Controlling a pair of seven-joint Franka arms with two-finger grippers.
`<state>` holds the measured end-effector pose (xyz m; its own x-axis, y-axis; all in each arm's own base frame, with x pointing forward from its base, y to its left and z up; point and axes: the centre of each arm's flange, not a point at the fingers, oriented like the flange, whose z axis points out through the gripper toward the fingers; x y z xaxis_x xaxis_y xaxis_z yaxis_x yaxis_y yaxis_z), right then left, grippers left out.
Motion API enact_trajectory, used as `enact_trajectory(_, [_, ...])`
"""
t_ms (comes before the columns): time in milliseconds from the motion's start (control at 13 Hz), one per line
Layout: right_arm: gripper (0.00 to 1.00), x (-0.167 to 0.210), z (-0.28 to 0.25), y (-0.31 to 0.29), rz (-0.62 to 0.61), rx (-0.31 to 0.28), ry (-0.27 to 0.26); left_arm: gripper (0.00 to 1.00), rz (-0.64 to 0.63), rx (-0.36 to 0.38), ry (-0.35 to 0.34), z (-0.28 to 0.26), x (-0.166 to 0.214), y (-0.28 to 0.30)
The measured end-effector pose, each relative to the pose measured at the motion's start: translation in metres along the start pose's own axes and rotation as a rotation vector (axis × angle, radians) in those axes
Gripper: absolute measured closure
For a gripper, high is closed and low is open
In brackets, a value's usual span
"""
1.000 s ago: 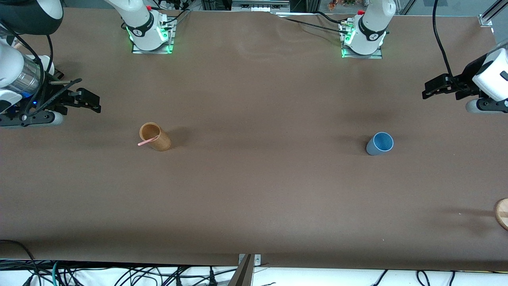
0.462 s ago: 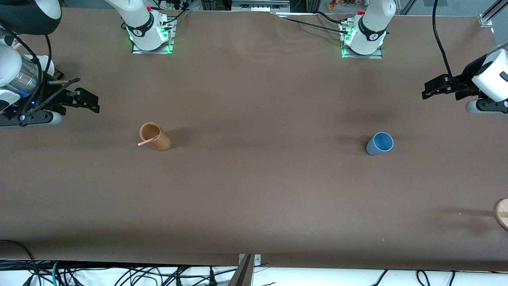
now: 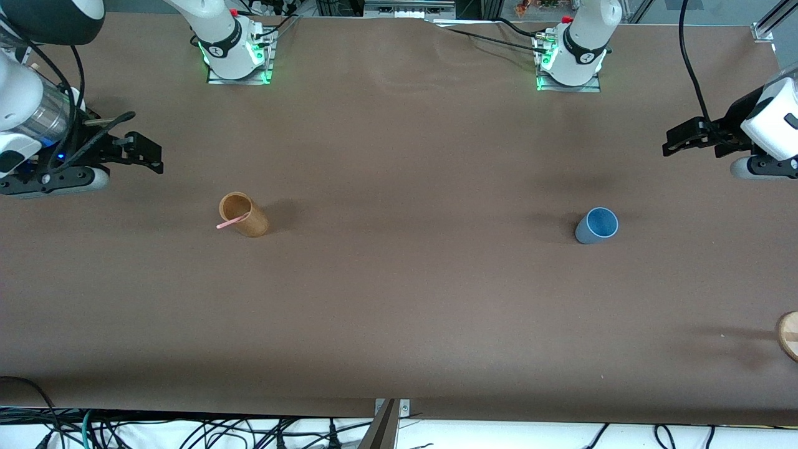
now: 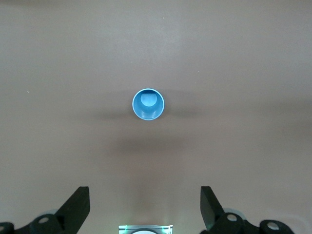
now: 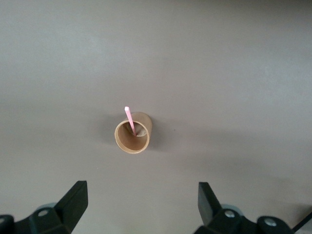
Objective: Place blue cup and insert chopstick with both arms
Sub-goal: 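Reach the left gripper to the blue cup while the right gripper approaches the chopstick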
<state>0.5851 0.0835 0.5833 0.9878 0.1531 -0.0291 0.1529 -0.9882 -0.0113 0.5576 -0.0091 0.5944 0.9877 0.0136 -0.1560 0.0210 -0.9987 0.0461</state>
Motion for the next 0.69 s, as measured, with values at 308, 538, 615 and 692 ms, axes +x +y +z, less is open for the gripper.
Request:
enact_trajectory(308, [0.00, 0.003, 0.006, -0.013, -0.027, 0.000, -0.002, 0.00, 0.001, 0.000, -0.005, 0.003, 0.002, 0.000])
enact_trajectory(538, [0.00, 0.004, 0.010, -0.012, -0.037, 0.001, -0.006, 0.00, 0.002, 0.000, -0.016, 0.008, 0.006, 0.001])
enact_trajectory(615, [0.00, 0.004, 0.014, -0.012, -0.039, 0.001, -0.006, 0.00, 0.000, -0.001, -0.026, 0.014, 0.009, 0.000])
enact_trajectory(692, [0.00, 0.005, 0.020, -0.012, -0.040, 0.001, -0.005, 0.00, -0.001, -0.001, -0.037, 0.020, 0.013, -0.001])
